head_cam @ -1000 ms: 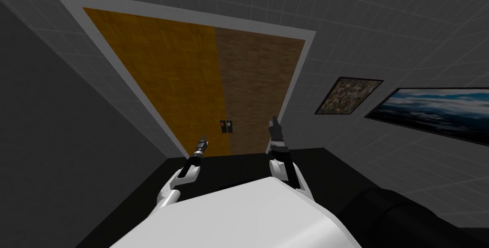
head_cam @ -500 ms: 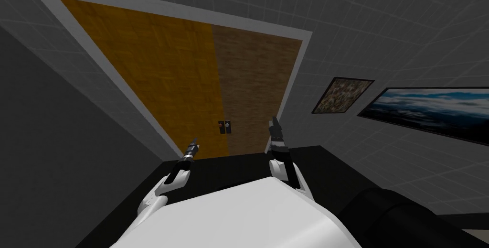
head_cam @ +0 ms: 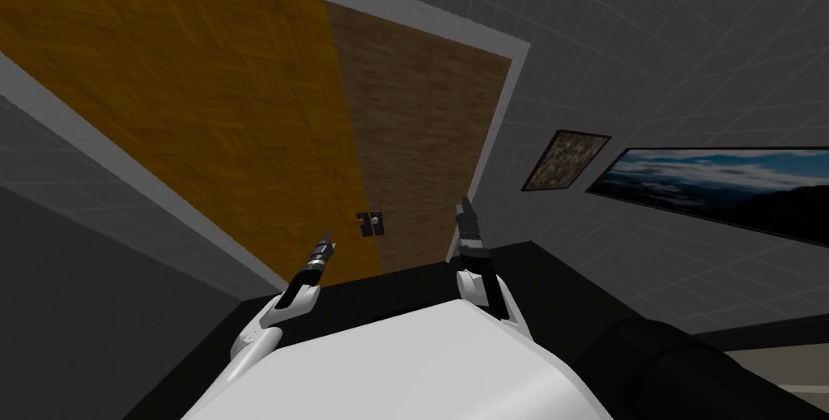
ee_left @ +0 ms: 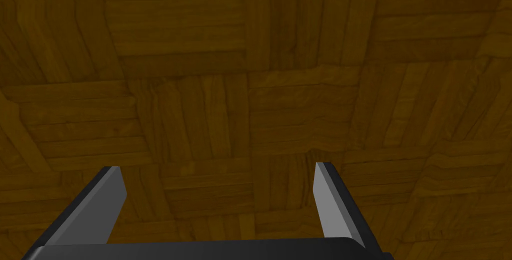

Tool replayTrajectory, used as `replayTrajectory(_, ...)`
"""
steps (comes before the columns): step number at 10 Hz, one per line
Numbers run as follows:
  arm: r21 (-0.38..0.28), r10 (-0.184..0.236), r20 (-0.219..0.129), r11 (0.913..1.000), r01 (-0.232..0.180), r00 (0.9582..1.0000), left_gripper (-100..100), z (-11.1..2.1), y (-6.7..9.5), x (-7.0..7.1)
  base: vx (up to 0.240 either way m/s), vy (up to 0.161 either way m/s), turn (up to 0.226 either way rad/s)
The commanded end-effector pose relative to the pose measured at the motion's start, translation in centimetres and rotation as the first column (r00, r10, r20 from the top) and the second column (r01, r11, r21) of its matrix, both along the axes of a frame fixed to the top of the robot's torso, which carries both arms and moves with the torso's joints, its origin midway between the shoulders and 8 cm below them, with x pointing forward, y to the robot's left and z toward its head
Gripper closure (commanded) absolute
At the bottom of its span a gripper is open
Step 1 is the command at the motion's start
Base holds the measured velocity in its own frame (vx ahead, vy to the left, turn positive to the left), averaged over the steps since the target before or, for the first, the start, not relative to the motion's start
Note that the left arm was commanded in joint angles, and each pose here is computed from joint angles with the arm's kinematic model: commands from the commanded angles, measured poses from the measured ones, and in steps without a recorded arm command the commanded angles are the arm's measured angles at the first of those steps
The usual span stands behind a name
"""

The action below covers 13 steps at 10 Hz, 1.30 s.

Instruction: Pull the door open

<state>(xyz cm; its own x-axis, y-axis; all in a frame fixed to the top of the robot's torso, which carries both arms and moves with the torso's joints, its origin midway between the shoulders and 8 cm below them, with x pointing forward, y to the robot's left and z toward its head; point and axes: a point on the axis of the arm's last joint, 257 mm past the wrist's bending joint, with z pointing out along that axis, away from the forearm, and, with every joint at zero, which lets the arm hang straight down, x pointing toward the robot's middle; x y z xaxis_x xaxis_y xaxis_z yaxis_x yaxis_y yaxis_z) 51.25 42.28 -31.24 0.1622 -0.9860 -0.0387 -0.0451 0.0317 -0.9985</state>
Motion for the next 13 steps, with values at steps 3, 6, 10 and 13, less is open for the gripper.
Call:
replayTrajectory(3, -0.023, -0.052, 0.042, 0.9984, 0.053, 0.9978, -100, 1.3, -3.6, 1.9, 0.199, -0.074, -0.174)
replayTrajectory(6, -0.019, -0.041, 0.034, 0.9990, 0.041, 0.9986, 100, 0.9, -2.8, 1.6, 0.016, -0.006, 0.007)
replayTrajectory(10, -0.019, -0.041, 0.034, 0.9990, 0.041, 0.9986, 100, 0.9, -2.8, 1.6, -0.017, 0.007, -0.005)
replayTrajectory(13, -0.007, -0.008, 0.010, 0.9999, 0.008, 0.9999, -100, 0.2, -0.4, 0.4, -0.141, 0.086, 0.111)
